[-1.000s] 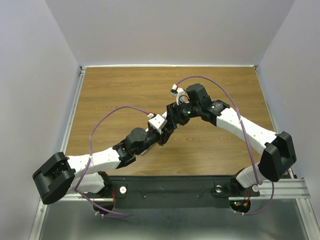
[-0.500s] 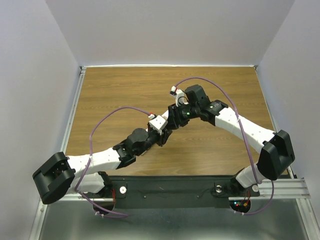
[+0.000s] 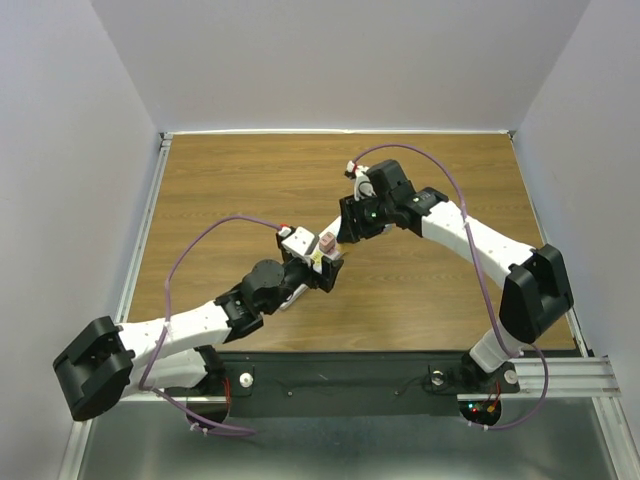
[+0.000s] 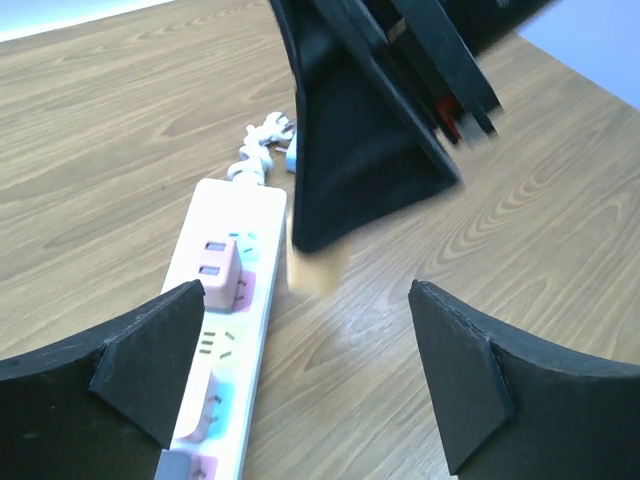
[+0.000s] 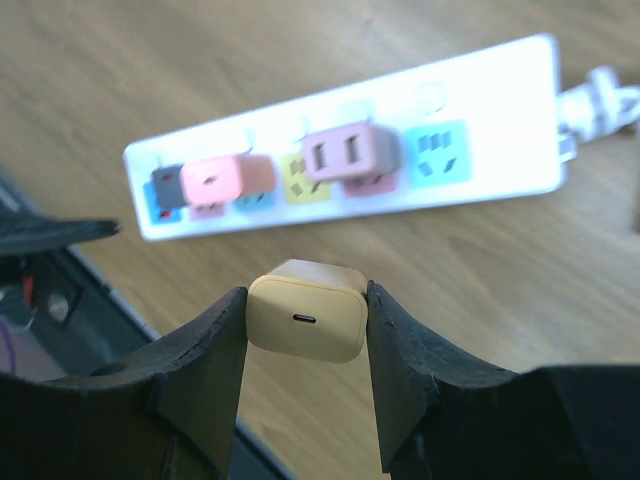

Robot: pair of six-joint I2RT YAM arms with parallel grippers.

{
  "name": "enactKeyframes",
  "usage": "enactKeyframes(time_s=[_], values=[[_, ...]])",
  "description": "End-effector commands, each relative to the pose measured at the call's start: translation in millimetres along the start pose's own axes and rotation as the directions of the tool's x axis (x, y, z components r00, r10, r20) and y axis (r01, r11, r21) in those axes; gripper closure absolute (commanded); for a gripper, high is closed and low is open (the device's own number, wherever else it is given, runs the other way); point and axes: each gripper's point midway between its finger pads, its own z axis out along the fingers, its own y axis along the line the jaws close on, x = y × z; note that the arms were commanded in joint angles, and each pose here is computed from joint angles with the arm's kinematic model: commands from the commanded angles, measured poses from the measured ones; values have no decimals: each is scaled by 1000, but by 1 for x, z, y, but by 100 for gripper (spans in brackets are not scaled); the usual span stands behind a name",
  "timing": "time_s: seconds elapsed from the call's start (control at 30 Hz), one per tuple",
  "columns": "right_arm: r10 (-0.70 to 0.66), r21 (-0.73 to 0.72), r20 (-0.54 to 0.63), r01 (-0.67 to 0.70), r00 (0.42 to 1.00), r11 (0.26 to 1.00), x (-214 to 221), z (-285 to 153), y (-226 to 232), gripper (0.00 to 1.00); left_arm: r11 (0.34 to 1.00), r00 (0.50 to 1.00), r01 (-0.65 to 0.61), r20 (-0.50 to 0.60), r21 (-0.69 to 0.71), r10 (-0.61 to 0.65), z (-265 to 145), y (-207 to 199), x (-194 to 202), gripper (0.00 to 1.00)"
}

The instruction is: Insert the plug

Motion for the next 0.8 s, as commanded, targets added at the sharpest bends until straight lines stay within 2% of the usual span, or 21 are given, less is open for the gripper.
enactKeyframes(time_s=[0.0,0.13,0.17,0.33,0.53,0.63,0.77], values=[[-64,74,138,54,988,996,-48,-12,-14,100,998,999,36,3,-58,-35,-11,13,6,4],[-124,97,188,107,974,989,-58,-6,-21,100,983,995,87,-28,-164,-92,-19,36,21,3],[-149,83,237,132,960,988,-68,-7,-17,100,976,994,96,-39,-196,-106,-21,42,26,3],[-222,51,286,216,932,975,-76,-3,-11,100,963,989,117,-56,-244,-135,-25,54,34,3],[-264,-43,365,300,893,953,-84,-9,22,100,905,971,156,-107,-396,-214,-26,80,46,6],[-275,-12,373,301,886,954,-85,-6,19,100,891,962,187,-107,-414,-252,-27,81,50,7],[-307,106,342,289,888,952,-83,6,-9,100,887,956,185,-130,-424,-261,-28,81,59,10]])
